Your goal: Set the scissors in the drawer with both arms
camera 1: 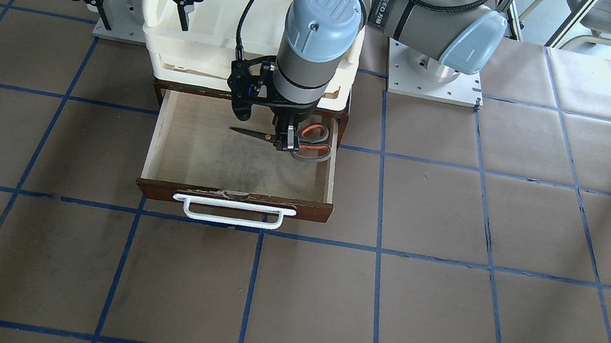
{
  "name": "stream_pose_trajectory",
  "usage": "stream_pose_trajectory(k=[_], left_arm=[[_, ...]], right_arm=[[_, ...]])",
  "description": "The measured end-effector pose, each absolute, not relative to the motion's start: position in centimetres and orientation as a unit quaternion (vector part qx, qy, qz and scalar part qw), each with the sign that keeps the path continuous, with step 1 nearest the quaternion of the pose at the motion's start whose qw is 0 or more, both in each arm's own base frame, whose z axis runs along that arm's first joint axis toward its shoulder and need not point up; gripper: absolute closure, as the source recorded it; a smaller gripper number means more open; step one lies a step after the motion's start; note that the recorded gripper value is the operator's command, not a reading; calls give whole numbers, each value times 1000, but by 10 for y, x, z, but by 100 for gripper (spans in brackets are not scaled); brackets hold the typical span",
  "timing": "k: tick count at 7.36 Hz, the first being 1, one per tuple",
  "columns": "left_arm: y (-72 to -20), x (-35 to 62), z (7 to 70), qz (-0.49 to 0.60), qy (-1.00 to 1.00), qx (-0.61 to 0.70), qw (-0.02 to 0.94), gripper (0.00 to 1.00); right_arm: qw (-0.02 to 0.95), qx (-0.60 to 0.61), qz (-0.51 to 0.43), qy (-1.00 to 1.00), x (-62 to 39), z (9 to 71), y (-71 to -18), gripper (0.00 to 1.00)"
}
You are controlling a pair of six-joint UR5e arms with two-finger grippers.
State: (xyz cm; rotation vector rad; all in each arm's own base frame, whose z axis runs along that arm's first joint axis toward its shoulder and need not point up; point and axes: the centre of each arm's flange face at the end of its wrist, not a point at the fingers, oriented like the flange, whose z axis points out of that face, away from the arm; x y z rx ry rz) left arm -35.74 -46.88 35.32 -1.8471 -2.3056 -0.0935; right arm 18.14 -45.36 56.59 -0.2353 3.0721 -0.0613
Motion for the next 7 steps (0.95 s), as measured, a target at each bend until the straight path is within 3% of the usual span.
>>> stream_pose_trajectory(k=[3,5,7], left_arm=[[-468,-351,380,-11,-780,-620,83,28],[-486,-316,431,3,-813,-577,75,28],[-493,-272,481,9,-886,-459,72,19]], right_arm=[[18,-47,-18,999,175,562,-456,0],[3,-40,-32,999,171,564,-460,0],[1,-38,-42,998,171,566,-462,0]])
